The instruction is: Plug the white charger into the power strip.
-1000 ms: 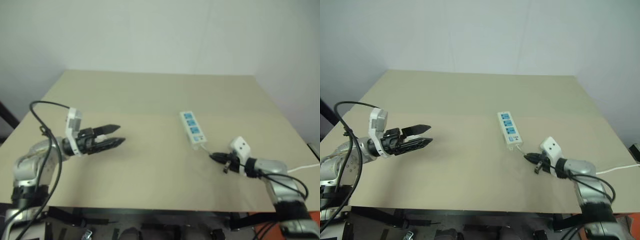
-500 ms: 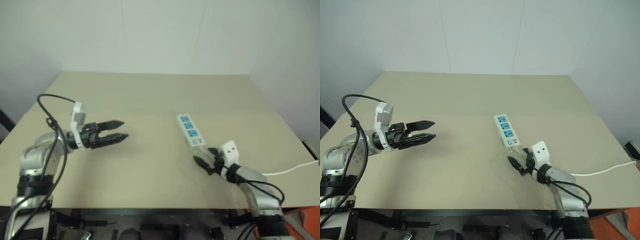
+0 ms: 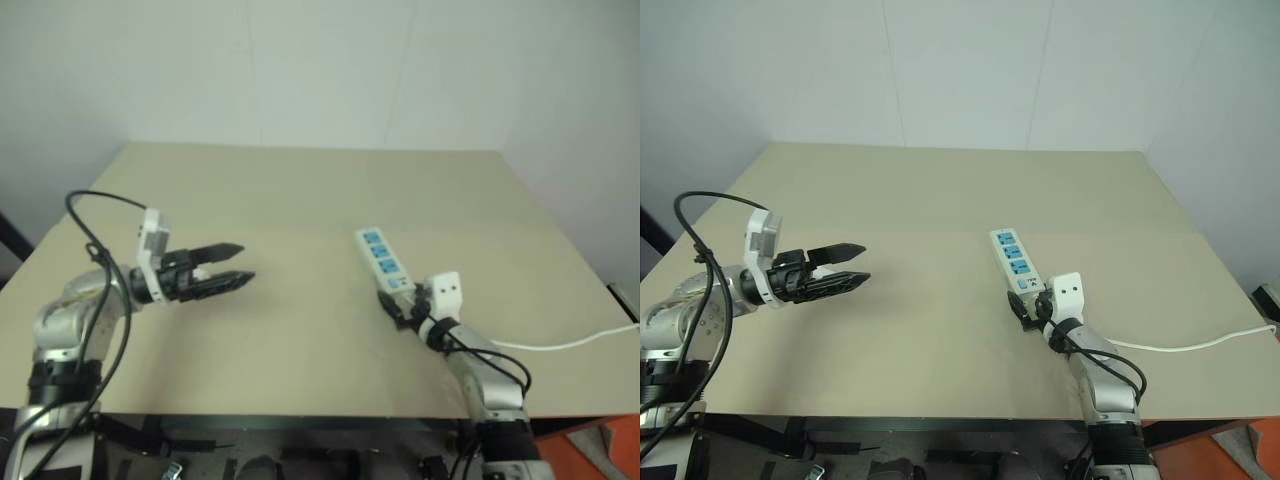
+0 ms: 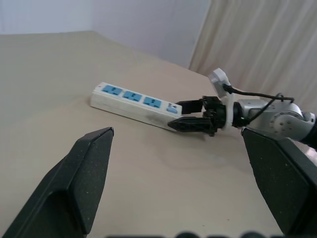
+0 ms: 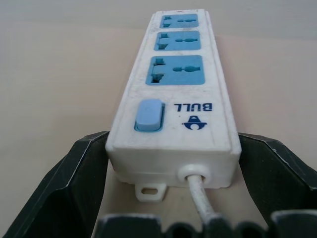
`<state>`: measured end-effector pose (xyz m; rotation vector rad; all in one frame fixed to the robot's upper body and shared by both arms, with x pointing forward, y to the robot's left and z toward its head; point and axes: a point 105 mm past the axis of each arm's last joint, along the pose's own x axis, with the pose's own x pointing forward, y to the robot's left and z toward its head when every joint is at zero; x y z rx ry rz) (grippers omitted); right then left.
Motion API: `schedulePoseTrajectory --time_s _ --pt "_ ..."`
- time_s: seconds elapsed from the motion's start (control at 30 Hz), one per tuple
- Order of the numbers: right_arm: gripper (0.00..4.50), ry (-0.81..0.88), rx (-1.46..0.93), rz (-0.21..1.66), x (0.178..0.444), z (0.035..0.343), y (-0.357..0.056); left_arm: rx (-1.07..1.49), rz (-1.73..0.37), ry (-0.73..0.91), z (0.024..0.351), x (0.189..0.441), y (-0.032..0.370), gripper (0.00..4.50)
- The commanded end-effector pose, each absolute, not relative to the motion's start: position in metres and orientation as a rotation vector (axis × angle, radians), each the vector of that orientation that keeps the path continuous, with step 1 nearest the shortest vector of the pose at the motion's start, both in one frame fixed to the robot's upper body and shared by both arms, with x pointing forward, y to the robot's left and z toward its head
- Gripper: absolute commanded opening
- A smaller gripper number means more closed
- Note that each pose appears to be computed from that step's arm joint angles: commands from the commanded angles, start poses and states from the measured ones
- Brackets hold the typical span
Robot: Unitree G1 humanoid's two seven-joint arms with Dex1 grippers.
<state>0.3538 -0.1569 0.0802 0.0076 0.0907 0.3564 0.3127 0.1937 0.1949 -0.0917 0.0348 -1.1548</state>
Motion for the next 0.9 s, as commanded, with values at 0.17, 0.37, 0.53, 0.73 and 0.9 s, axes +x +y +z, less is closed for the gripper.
schedulePoseTrajectory --time_s 0.17,0.37,0.53,0.73,0.9 --pt "4.44 -0.003 0.034 0.276 0.357 0.091 -0.154 -0.076 -1.153 -0.019 0.204 0.307 0.193 4.5" --pt "4.44 0.004 0.014 0.281 0.359 0.086 -0.152 -0.072 -1.148 -0.026 0.206 0.311 0.193 4.5" --pt "4.44 0.004 0.016 0.282 0.362 0.086 -0.149 -0.065 -1.155 -0.031 0.207 0.312 0.191 4.5" --pt "3.4 0.007 0.017 0.301 0.363 0.084 -0.145 -0.034 -1.147 -0.051 0.213 0.316 0.188 4.5" --pt "3.41 0.023 -0.009 0.324 0.362 0.08 -0.143 0.091 -1.106 -0.03 0.215 0.327 0.183 4.5"
